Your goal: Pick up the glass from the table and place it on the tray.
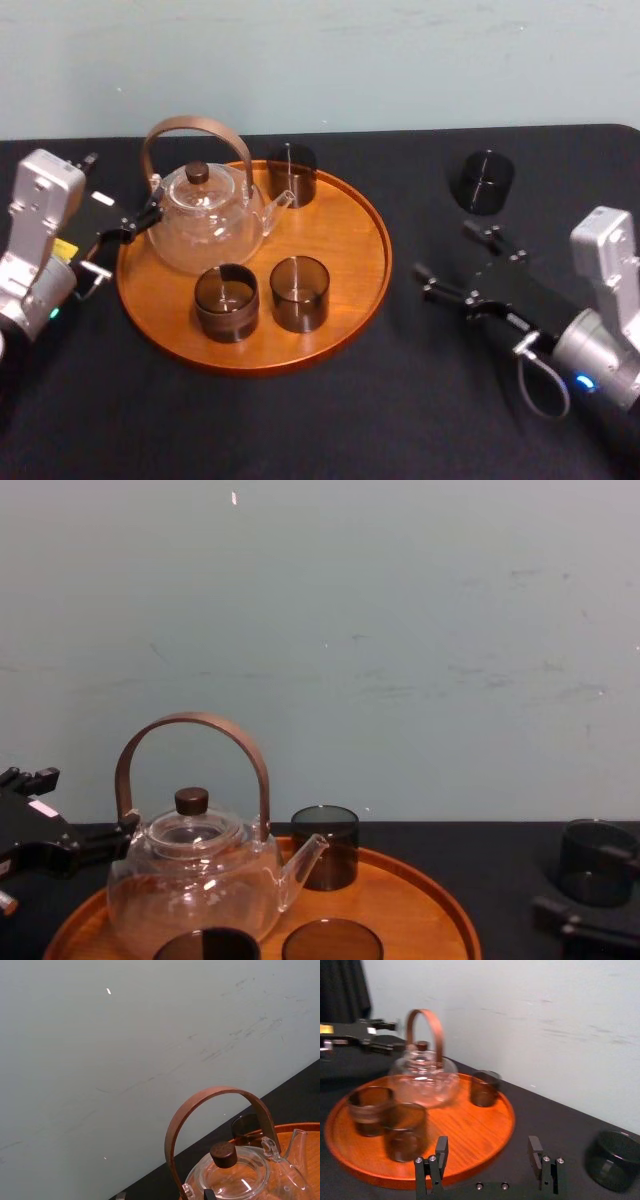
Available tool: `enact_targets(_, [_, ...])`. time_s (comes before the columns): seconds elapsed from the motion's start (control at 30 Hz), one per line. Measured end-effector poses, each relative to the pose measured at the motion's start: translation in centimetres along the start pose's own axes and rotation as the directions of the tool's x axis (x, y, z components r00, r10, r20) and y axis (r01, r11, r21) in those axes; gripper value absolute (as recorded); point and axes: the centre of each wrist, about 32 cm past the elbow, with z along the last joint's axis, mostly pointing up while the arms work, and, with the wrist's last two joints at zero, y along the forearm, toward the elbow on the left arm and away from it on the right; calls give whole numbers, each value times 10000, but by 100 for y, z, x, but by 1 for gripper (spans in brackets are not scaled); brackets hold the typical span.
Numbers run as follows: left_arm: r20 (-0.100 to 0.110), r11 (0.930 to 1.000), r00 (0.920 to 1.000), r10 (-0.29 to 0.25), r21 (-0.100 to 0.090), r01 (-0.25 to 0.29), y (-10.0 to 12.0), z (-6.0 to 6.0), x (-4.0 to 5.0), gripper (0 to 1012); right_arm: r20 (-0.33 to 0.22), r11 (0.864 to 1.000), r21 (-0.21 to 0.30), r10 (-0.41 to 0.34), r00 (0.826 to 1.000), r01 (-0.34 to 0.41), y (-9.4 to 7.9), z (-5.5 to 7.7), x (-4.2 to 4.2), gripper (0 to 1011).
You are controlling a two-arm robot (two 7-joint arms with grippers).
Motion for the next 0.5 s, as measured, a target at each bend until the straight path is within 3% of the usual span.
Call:
enact_targets(0.2, [0,10000,10000,-1,1,1,0,0,0,1009,-105,9958,-132,-913,9958,911,-116,-35,189,1002])
enact_targets(0.5, [1,10000,10000,0,-1,0,0,0,0,1009,-208,9850,-335,-1703,9852,1695,-212,-94,357,1002])
